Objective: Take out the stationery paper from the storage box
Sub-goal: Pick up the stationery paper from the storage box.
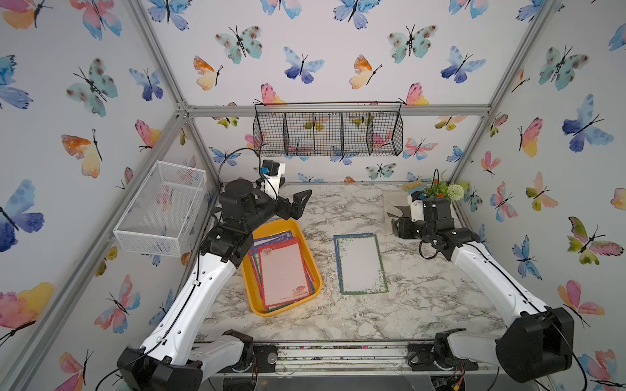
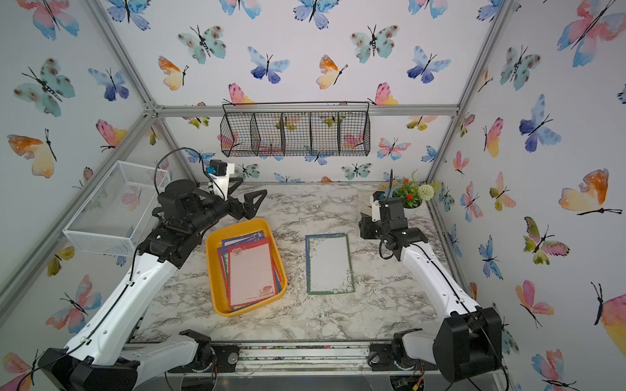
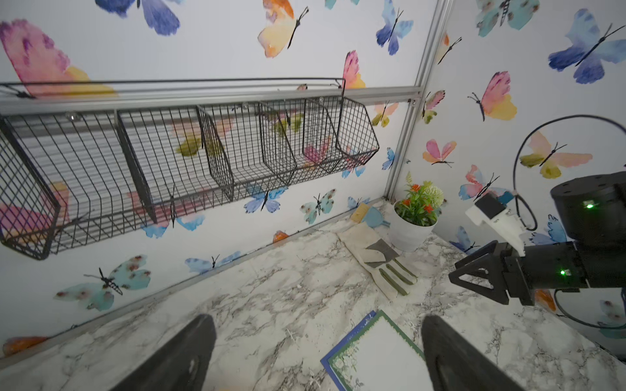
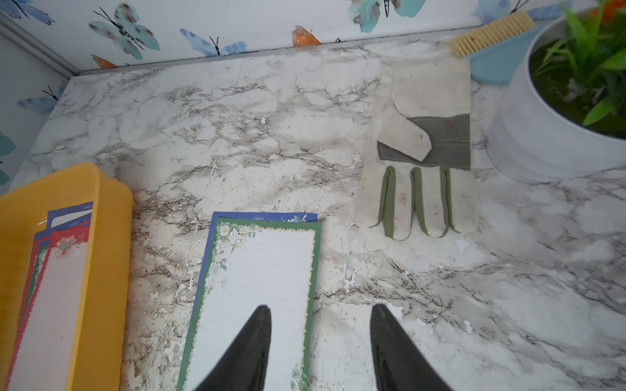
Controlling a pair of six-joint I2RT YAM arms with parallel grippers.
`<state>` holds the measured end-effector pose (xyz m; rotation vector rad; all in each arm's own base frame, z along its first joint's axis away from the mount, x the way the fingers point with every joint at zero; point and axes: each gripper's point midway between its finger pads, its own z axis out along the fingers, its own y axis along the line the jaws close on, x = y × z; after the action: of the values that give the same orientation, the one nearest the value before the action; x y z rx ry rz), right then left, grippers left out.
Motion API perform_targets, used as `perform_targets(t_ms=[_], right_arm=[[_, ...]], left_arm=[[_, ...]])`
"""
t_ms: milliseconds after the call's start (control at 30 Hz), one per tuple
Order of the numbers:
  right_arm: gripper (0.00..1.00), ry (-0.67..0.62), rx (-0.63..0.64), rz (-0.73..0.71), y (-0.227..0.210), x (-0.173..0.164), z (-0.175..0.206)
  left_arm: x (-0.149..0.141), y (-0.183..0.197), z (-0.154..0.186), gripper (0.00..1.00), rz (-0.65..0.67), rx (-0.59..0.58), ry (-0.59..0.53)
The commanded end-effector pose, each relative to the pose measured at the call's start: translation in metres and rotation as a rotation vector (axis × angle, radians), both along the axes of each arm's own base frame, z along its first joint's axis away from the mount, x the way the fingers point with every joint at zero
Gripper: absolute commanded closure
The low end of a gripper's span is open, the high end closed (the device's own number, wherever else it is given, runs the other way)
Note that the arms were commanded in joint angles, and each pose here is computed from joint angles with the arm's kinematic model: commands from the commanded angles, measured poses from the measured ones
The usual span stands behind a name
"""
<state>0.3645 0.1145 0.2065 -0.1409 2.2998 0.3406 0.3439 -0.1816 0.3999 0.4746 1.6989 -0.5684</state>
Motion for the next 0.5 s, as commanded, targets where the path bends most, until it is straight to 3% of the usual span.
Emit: perform_targets(t_ms=[0,233,333,467], right_arm=[[0.50,-0.031,-0.010,0.022,0.000,0.002,0.006],[0.53,-0.048,0.136,0.074,0.024,0.006,0.020],[0.62,-0.055,0.205,0.111,0.043,0.004,0.023],[0.65,-0.024,0.220,0.154,0.069,0.000,0.013]], left_arm=[[0.002,0.014,-0.065,0.06,0.093,0.078,0.255],[-0.009,0.042,-0.151,0.08,0.226,0.165,0.477],[-0.013,0.055,-0.180,0.10,0.273,0.158,0.561],[-0.013,0.079,-0.215,0.15,0.343,0.090,0.688]])
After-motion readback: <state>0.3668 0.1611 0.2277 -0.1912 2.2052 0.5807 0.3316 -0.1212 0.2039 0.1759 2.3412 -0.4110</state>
